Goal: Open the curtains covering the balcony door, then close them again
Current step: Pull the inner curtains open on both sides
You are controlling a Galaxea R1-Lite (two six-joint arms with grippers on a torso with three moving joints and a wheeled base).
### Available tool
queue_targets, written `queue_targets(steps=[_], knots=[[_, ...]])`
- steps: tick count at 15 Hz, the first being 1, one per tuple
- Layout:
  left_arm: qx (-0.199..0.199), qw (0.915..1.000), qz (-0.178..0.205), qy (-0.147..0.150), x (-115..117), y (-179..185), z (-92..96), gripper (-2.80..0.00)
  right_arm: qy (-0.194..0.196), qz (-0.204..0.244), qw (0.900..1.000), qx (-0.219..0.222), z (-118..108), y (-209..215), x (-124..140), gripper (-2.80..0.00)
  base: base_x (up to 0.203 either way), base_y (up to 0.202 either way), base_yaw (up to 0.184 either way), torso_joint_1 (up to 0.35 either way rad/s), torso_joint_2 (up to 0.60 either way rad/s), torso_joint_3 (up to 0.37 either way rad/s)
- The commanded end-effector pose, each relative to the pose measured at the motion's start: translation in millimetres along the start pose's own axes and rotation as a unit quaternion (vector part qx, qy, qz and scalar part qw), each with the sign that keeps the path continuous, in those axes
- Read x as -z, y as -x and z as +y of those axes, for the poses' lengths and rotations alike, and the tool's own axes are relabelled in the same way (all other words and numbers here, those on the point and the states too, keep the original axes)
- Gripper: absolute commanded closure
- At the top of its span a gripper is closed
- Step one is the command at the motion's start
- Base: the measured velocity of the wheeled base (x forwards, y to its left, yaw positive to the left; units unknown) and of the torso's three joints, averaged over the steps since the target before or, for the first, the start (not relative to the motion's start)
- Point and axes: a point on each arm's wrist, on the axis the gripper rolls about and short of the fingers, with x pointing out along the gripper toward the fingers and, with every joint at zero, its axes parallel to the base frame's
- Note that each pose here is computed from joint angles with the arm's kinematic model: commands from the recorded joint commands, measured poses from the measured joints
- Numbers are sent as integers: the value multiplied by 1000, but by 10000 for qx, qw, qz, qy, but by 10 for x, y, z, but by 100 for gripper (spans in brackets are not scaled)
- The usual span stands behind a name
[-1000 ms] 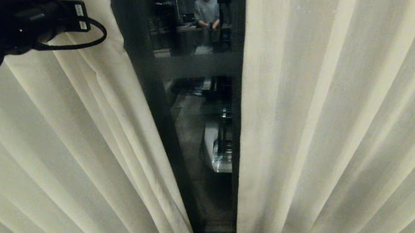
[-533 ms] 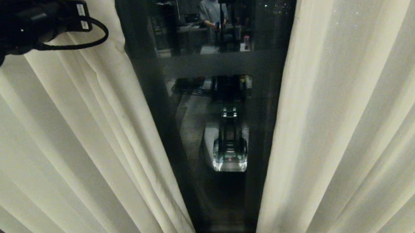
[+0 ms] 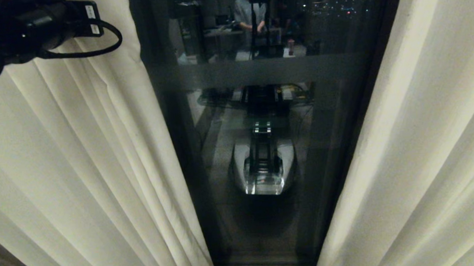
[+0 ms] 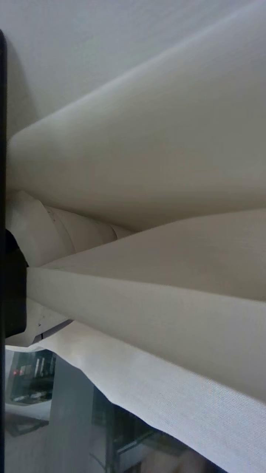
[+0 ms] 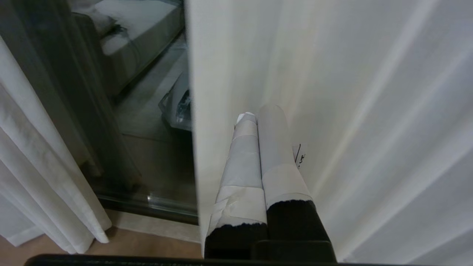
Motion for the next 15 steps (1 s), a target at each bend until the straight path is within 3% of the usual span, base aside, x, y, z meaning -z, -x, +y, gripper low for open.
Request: queue_targets(steps=[1,15], knots=[[-30,10000,12,-12,8,-5,16,0,2,7,10000,-7,0,-1,0,0,0,190,3,2,2,-1],[-76,9999,67,-35,107,-110,7,0,2,7,10000,-7,0,-1,0,0,0,190,2,3,1,2]])
